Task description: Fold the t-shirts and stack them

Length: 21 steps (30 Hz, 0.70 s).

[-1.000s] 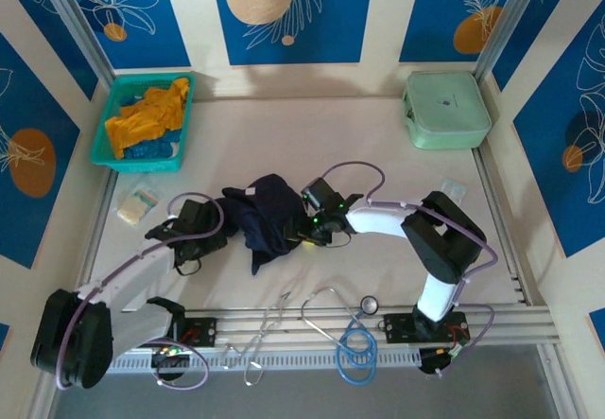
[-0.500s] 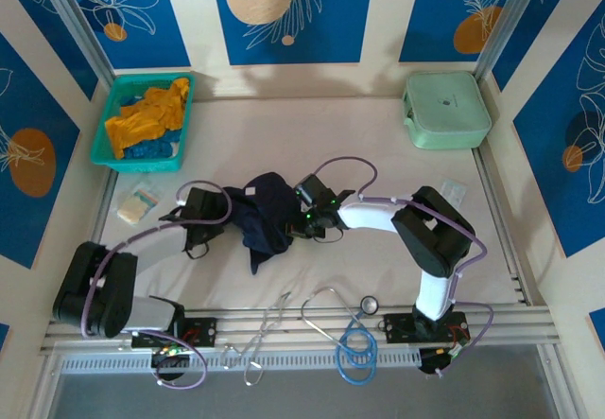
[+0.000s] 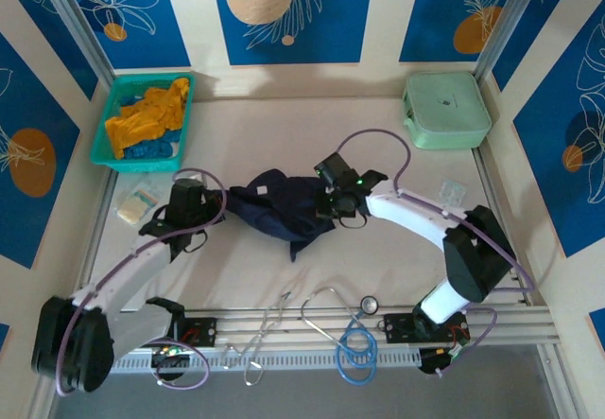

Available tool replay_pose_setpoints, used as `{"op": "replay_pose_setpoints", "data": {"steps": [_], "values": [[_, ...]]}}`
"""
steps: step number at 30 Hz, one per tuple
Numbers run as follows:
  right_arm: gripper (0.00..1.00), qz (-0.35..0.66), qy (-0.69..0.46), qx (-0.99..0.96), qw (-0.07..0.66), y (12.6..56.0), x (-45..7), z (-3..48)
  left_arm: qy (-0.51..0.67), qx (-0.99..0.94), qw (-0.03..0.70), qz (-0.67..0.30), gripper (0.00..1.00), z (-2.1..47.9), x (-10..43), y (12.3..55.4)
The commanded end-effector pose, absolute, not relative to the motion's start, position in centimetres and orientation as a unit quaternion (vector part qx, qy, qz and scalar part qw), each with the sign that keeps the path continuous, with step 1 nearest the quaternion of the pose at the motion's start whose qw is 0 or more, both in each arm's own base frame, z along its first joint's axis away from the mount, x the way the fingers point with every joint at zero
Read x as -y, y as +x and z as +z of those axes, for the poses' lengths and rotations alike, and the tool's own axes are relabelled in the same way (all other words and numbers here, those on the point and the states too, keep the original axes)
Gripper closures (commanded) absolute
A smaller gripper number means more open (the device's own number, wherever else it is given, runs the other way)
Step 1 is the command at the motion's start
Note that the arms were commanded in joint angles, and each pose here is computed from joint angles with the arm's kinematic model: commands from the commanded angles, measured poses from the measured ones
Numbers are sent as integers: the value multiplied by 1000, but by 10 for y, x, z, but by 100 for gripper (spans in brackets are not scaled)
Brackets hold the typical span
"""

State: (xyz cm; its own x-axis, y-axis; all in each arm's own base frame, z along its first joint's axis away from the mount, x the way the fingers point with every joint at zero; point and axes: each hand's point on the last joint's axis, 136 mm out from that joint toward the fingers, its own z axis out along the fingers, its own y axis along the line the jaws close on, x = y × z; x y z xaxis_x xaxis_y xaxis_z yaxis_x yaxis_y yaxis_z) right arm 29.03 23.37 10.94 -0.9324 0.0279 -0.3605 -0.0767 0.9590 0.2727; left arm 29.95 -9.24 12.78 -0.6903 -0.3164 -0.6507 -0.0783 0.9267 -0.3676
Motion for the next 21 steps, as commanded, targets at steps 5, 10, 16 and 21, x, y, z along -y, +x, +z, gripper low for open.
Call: {"op": "replay_pose_setpoints", "data": {"steps": [5, 10, 16, 21], "values": [[100, 84, -33, -967, 238, 327, -172, 171, -56, -911, 380, -149, 100, 190, 91, 279], [100, 62, -31, -963, 260, 367, -147, 199, -38, -907, 387, -162, 100, 226, 94, 267], [100, 15, -13, -968, 250, 419, -123, 201, -25, -898, 405, -167, 100, 258, 91, 255], [100, -15, 45, -972, 231, 449, -95, 192, -18, -892, 424, -159, 100, 284, 85, 249]]}}
